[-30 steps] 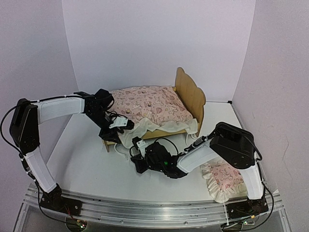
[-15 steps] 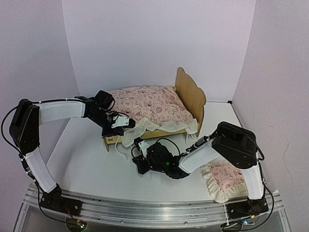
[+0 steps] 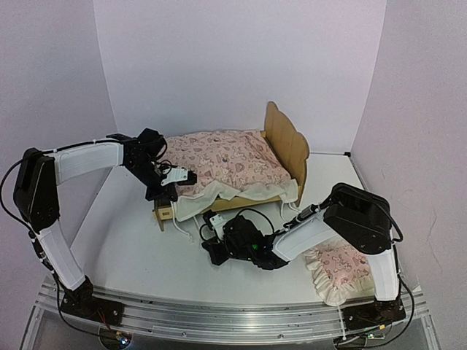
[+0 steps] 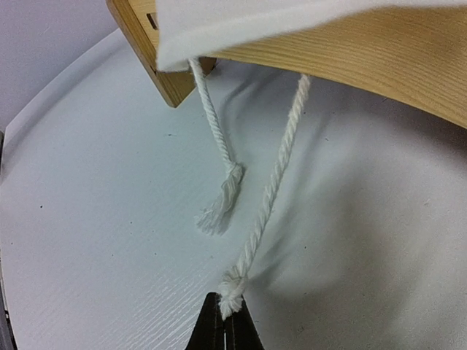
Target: Set up the pet bed
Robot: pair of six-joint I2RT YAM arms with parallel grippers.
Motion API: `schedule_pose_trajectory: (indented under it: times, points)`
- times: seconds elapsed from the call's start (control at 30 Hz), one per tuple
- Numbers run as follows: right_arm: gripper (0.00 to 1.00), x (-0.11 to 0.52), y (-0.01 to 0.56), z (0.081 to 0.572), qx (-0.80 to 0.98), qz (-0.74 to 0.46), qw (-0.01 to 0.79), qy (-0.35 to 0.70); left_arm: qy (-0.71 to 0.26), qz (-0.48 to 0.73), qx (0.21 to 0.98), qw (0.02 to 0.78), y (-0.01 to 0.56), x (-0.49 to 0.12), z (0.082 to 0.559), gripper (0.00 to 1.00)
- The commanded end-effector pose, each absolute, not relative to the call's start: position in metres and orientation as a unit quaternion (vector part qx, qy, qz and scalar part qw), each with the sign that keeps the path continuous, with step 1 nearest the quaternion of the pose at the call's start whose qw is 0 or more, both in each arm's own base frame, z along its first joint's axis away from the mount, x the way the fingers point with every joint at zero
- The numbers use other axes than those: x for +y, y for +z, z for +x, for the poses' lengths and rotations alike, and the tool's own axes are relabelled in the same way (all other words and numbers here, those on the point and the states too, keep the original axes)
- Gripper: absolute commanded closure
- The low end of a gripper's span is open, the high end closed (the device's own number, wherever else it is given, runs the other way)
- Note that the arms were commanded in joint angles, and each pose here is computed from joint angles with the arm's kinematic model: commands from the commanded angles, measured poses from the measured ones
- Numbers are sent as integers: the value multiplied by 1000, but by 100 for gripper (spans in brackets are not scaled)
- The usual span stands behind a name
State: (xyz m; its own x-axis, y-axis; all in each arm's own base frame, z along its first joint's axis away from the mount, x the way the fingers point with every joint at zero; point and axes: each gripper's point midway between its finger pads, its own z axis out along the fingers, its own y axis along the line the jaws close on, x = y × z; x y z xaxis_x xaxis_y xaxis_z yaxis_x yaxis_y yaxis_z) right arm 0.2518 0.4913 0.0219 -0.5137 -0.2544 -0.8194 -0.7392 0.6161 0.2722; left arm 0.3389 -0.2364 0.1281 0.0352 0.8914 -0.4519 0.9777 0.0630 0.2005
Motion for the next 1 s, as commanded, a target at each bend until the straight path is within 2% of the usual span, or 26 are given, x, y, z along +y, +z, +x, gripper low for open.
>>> schedule_pose_trajectory:
  times: [0.0,0.13,0.33,0.57,0.8,0.9,0.97]
  points:
    - [100,497,31,235,807,-336,355,330,-72,660,709,238,157,-197,354,100]
    - [100,502,25,229,810,-356,329,330,-51,675,706,208,156,-169,347,100]
    - [100,511,21,227,806,-371,319,334,-61,688,701,180,153,-158,330,100]
    - [100,505,1,227,825,-370,292,311,-166,715,664,140,158,-163,285,100]
    - [100,503,-3,231,835,-361,279,307,-126,707,690,91,125,-114,297,100]
    - [100,505,-1,230,832,-368,279,308,-130,710,686,92,122,-114,292,100]
    - [100,506,2,230,829,-373,279,309,-125,706,689,108,125,-117,298,93]
